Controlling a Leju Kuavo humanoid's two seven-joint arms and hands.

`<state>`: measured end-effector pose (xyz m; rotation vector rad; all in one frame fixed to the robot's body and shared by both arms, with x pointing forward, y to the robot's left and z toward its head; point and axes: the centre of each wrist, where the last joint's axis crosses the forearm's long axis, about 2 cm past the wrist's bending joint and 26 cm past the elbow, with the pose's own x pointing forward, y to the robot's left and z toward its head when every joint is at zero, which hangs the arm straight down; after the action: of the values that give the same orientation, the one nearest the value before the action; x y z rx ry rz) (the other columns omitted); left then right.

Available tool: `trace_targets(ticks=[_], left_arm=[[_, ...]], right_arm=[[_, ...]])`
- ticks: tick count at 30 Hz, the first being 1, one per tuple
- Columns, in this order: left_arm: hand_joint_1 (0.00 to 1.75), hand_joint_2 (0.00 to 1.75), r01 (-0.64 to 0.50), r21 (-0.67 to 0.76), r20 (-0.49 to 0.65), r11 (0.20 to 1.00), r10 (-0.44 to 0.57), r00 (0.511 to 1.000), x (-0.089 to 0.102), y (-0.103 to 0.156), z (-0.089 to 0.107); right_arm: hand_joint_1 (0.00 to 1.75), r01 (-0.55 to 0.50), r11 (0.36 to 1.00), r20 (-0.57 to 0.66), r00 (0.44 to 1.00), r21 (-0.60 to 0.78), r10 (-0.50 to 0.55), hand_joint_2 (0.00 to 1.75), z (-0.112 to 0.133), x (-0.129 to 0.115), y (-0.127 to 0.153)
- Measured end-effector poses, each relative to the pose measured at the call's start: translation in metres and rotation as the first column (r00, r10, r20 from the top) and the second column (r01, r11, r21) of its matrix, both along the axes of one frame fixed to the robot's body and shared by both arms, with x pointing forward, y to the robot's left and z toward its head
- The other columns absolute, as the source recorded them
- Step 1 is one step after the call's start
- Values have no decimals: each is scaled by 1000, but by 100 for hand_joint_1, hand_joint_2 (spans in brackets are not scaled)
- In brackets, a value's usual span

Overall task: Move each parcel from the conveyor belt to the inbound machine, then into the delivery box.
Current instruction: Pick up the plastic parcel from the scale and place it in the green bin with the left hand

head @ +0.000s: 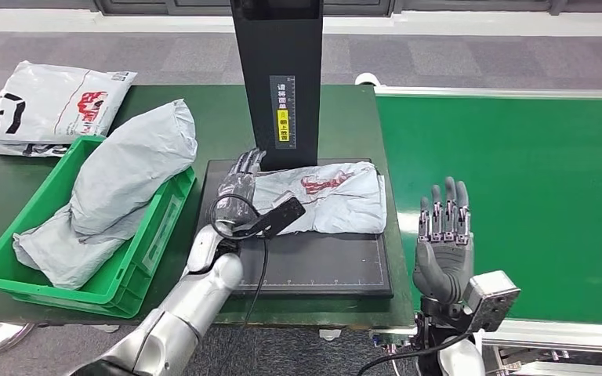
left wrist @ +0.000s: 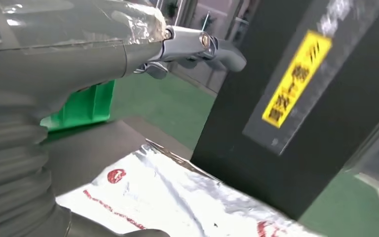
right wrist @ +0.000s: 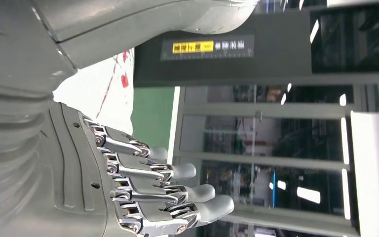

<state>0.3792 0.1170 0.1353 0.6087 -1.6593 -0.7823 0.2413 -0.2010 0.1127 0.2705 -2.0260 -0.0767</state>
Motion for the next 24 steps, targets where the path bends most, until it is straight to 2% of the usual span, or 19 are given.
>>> trace_targets(ticks=[3, 6, 8, 11, 13, 17, 24], left_arm=[[0, 175, 22, 76, -65, 997, -17, 998, 8, -4, 2], [0, 175, 70, 86, -193, 994, -53, 980, 14, -2, 1], [0, 175, 112, 95, -301, 989, -78, 950, 17, 3, -2], [0, 175, 182, 130, -470, 975, -101, 877, 18, 10, -8], [0, 175, 220, 157, -542, 963, -103, 834, 20, 14, -8], [0, 175, 254, 196, -588, 947, -94, 803, 25, 18, -5], [0, 175, 259, 208, -596, 943, -88, 798, 27, 19, -3]], right_arm=[[0, -23, 1000, 2, 1000, 10, 23, 175, -4, 5, 3], [0, -32, 999, 2, 999, 22, 32, 175, -6, 9, 4], [0, -39, 999, -2, 999, 29, 39, 175, -8, 11, 4], [0, -48, 998, -8, 999, 34, 48, 175, -10, 14, 4], [0, -51, 998, -9, 999, 36, 52, 175, -11, 17, 3], [0, -49, 998, -14, 999, 39, 50, 175, -13, 21, 2], [0, -53, 998, -23, 998, 40, 54, 175, -15, 21, 3]])
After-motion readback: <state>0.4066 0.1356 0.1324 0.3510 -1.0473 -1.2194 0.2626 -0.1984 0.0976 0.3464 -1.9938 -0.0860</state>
